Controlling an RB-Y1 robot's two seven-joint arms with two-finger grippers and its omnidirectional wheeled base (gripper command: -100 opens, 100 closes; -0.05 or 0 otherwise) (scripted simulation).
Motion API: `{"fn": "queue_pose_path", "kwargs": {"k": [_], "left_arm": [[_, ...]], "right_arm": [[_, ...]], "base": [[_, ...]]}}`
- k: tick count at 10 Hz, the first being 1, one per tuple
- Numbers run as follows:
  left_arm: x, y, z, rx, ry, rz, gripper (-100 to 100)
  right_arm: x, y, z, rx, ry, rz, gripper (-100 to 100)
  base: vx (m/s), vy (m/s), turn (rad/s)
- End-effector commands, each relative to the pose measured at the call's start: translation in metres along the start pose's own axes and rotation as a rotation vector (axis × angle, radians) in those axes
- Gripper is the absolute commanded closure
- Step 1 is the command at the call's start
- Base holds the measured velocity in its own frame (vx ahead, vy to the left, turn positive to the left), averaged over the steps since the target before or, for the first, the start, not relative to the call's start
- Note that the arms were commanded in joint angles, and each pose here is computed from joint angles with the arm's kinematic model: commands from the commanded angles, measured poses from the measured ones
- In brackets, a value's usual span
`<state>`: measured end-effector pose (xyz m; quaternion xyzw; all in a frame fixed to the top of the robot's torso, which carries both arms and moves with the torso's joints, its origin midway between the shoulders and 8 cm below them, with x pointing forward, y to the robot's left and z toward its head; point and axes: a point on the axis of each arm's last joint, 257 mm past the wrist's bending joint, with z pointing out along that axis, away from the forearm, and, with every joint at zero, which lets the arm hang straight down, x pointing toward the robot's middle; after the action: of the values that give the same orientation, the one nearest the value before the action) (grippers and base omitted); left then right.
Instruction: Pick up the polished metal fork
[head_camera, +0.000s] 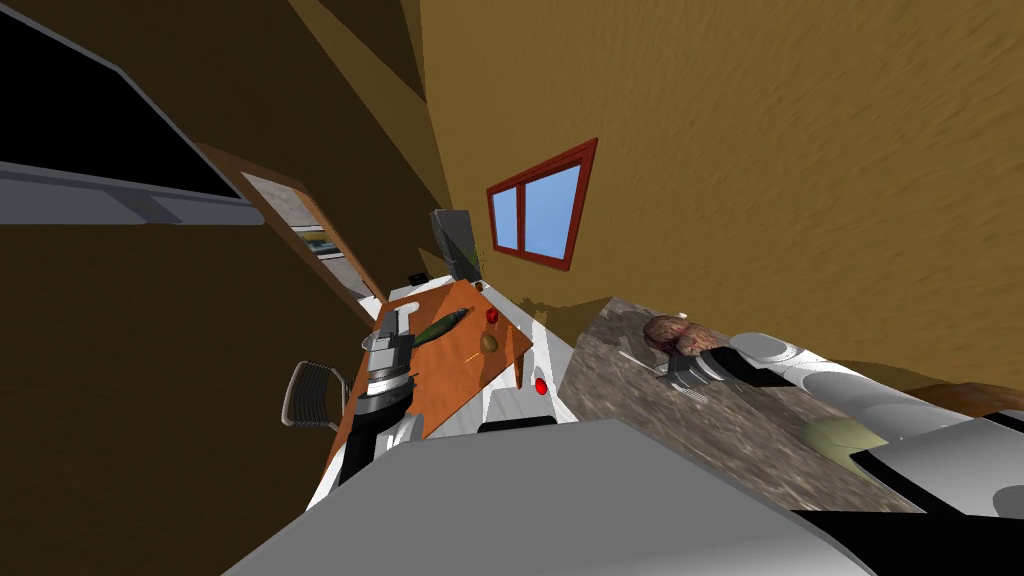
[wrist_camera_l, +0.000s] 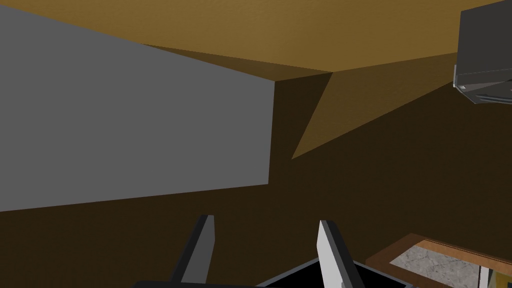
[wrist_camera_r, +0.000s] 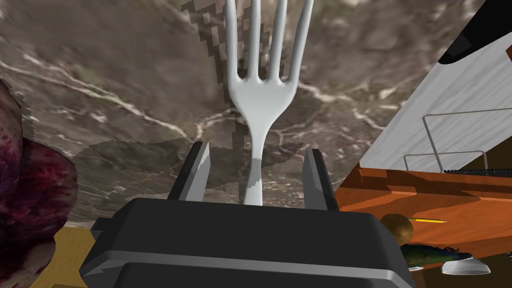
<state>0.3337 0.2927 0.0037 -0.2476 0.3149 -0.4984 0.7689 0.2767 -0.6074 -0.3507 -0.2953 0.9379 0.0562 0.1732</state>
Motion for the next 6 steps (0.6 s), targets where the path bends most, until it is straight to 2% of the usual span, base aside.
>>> {"fn": "queue_pose_path", "kwargs": {"k": [1,4,5,6], "left_arm": [[0.000,0.000,0.000,0.000,0.000,0.000,0],[0.000,0.000,0.000,0.000,0.000,0.000,0],[0.000,0.000,0.000,0.000,0.000,0.000,0],[0.000,0.000,0.000,0.000,0.000,0.000,0]], "right_arm": [[0.000,0.000,0.000,0.000,0.000,0.000,100],[0.000,0.000,0.000,0.000,0.000,0.001,100],[0.000,0.000,0.000,0.000,0.000,0.001,0],[0.012,-0.005,-0.009,0.028,0.032,-0.022,100]], "base": [[0.000,0.000,0.000],[0.000,0.000,0.000],[0.000,0.000,0.000],[0.037,-0.044,-0.017]]}}
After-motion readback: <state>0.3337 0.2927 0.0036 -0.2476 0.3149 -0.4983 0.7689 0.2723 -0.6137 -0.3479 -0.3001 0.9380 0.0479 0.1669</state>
